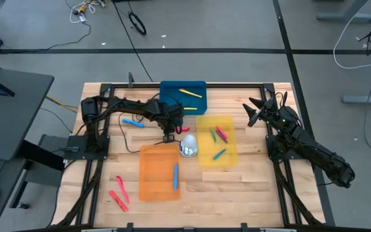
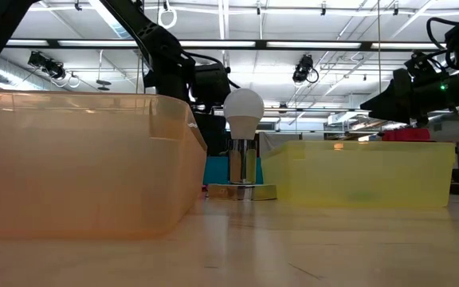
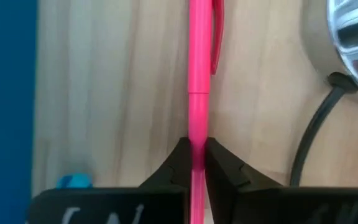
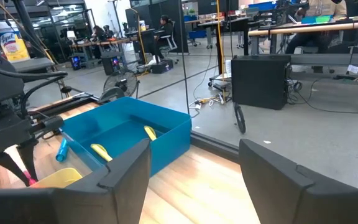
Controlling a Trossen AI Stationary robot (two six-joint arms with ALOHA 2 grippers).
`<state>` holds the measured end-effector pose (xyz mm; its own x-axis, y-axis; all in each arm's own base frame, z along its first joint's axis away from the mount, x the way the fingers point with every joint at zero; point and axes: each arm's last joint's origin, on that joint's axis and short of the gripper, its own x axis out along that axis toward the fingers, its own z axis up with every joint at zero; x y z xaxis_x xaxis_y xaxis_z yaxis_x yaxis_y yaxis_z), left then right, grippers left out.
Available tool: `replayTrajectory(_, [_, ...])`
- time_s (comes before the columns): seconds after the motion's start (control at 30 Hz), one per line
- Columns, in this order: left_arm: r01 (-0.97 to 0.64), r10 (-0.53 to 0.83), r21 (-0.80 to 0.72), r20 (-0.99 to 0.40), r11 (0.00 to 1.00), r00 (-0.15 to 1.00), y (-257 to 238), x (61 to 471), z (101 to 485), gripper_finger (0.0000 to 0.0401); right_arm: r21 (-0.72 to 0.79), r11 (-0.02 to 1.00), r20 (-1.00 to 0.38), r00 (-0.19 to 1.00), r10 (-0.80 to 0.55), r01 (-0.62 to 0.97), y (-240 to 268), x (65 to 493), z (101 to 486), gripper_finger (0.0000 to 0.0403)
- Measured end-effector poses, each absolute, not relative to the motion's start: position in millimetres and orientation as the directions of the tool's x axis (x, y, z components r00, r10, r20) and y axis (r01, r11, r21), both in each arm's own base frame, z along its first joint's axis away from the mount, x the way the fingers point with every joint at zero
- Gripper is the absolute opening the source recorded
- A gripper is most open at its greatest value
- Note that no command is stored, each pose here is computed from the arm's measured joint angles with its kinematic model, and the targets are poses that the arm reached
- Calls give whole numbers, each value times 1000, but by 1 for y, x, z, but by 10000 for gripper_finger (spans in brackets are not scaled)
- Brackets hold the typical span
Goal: Pick & Place Markers
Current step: Put the top pink pen into the blue bin
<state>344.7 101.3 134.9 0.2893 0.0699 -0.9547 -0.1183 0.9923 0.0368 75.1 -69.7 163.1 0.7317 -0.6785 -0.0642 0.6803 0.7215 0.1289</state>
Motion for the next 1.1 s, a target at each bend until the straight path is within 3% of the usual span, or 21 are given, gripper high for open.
replayTrajectory(0.13, [-127, 82, 51, -964, 991, 255, 100, 337, 143, 23, 129, 722, -64, 732, -678, 680, -70, 75, 163, 245])
replayTrajectory(0.9, [-52, 109, 97, -921, 994, 373, 88, 295, 236, 23, 129, 721, -64, 732, -679, 681, -70, 75, 163, 245])
replayTrajectory(1.1, [-29, 98, 93, -932, 995, 349, 83, 287, 261, 23, 129, 722, -64, 732, -678, 680, -70, 75, 163, 245])
